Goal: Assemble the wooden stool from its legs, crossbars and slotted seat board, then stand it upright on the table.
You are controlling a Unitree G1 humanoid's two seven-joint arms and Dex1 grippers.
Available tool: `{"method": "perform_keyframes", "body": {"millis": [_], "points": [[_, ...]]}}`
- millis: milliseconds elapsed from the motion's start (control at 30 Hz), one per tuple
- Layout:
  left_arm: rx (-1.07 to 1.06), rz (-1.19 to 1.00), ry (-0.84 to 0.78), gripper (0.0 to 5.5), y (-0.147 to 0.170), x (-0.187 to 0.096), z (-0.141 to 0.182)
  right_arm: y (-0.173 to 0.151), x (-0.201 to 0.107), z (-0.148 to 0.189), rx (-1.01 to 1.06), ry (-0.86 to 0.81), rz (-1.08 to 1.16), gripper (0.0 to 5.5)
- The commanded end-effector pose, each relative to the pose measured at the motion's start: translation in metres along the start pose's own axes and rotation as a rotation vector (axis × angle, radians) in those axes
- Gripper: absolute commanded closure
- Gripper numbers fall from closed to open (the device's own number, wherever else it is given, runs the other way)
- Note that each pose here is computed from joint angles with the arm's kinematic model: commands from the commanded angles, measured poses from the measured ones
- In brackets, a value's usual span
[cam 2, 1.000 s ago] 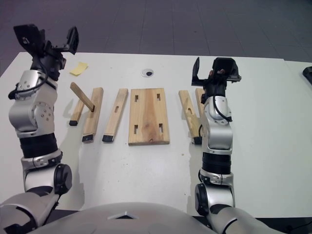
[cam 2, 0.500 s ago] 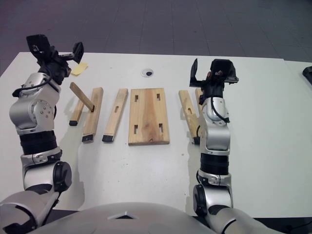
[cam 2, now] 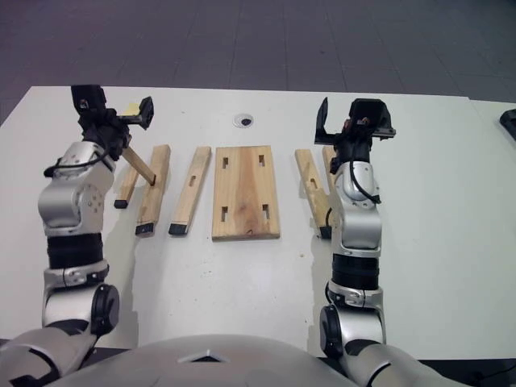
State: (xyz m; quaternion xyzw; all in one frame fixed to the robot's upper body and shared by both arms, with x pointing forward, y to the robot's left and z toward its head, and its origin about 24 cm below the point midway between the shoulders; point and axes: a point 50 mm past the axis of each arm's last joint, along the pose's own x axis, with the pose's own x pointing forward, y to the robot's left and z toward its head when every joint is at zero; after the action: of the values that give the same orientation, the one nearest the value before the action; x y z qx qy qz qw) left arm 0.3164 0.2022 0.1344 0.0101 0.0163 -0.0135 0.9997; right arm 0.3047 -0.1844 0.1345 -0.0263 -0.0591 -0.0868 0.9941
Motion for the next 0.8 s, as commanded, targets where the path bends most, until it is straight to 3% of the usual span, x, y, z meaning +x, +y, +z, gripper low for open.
{"method": "perform_keyframes", "body": {"millis": [33,367,800], "points": [[-0.039,-0.026,0.185,0.12,-0.007,-0.006,-0.052,-0.007,0.001,-0.001,-0.013,0.015,-0.011,0.1],[-0.025,-0.027,0.118,0.12,-0.001,0.0,-0.035,-0.006,0.002,-0.003,-0.011,0.02,-0.009,0.1],[-0.051,-0.064,-0.161,0.12,0.001,0.014,0.055,-0.004,0.003,-0.006,0.013,0.015,-0.026,0.1]]}}
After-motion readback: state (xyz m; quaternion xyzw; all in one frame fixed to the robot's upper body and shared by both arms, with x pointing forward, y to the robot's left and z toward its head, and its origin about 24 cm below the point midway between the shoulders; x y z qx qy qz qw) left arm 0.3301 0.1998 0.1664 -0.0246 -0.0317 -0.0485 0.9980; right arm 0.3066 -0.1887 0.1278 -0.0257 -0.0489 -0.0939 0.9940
